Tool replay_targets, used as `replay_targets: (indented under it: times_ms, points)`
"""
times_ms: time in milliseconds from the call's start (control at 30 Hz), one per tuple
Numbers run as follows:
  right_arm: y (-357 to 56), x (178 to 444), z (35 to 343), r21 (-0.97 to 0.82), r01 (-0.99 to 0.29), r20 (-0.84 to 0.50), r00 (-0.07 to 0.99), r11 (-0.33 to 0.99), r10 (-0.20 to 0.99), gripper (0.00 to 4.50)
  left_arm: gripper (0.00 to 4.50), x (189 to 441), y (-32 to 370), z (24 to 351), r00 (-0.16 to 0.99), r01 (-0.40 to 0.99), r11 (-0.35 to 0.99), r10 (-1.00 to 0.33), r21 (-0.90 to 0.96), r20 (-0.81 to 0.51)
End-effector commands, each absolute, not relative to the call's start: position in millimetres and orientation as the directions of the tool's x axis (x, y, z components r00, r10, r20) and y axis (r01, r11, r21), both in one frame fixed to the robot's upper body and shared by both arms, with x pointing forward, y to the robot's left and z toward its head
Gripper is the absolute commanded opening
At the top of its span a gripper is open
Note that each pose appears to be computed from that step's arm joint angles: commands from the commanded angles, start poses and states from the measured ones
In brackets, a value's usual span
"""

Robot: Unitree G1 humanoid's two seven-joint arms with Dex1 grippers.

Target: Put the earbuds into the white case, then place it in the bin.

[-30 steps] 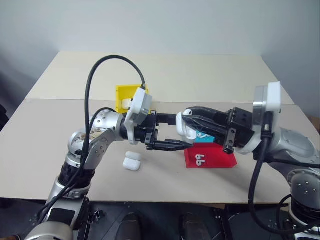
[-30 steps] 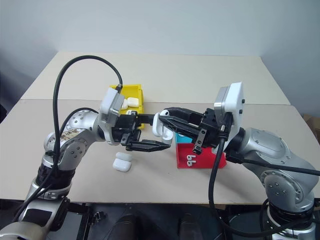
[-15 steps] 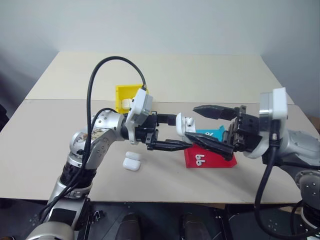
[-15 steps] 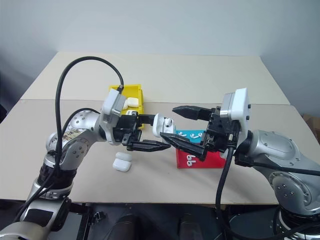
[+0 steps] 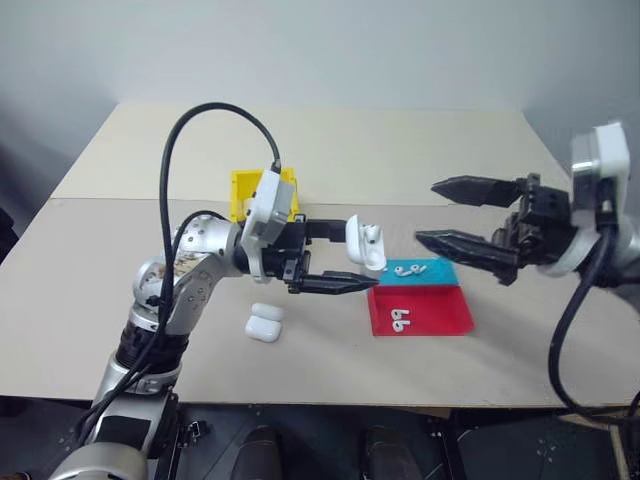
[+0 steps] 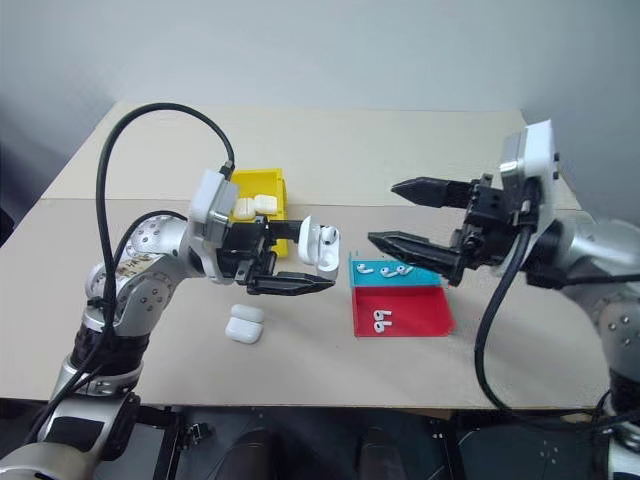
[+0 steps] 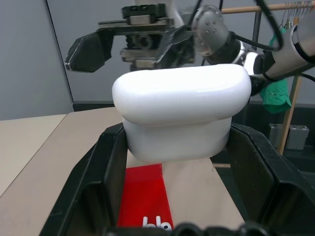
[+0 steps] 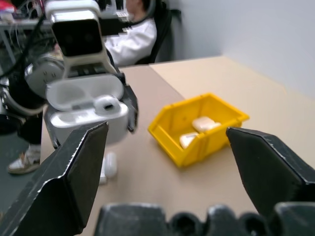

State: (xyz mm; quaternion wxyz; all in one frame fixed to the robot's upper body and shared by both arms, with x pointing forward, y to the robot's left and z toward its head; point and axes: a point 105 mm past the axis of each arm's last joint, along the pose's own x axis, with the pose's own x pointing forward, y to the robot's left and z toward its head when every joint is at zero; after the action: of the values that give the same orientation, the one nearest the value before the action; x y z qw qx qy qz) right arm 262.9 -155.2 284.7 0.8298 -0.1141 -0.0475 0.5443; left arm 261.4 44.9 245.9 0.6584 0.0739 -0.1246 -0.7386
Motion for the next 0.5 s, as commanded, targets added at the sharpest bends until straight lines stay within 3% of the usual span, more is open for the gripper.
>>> replay_targets:
  times_ms: [33, 167, 267, 367, 500]
  points:
    - [-176.5, 287.0, 266.7, -0.390, -0.866, -0.297, 0.440, 0.313, 0.847, 4.46, 2.77, 255.1, 50.5, 254.8, -0.145, 0.934, -0.119, -0.988, 0.336, 0.053]
    - [-187.6, 320.7, 242.3, -0.472, -0.855, -0.522, 0.467, 0.214, 0.714, 4.46, 2.77, 255.6, 53.1, 253.3, -0.146, 0.933, -0.124, -0.989, 0.339, 0.040]
    - [-183.0, 340.6, 229.9, -0.471, -0.874, -0.612, 0.419, 0.116, 0.671, 3.91, 2.77, 254.8, 53.4, 252.1, -0.140, 0.933, -0.118, -0.989, 0.341, 0.040]
    - [-180.0, 355.0, 216.3, -0.473, -0.881, -0.685, 0.373, 0.008, 0.626, 2.93, 2.77, 252.9, 54.3, 250.8, -0.129, 0.933, -0.107, -0.991, 0.344, 0.042]
    - [-176.2, 370.7, 204.8, -0.483, -0.871, -0.741, 0.351, -0.090, 0.573, 2.93, 2.77, 251.2, 55.4, 250.1, -0.119, 0.933, -0.096, -0.992, 0.346, 0.043]
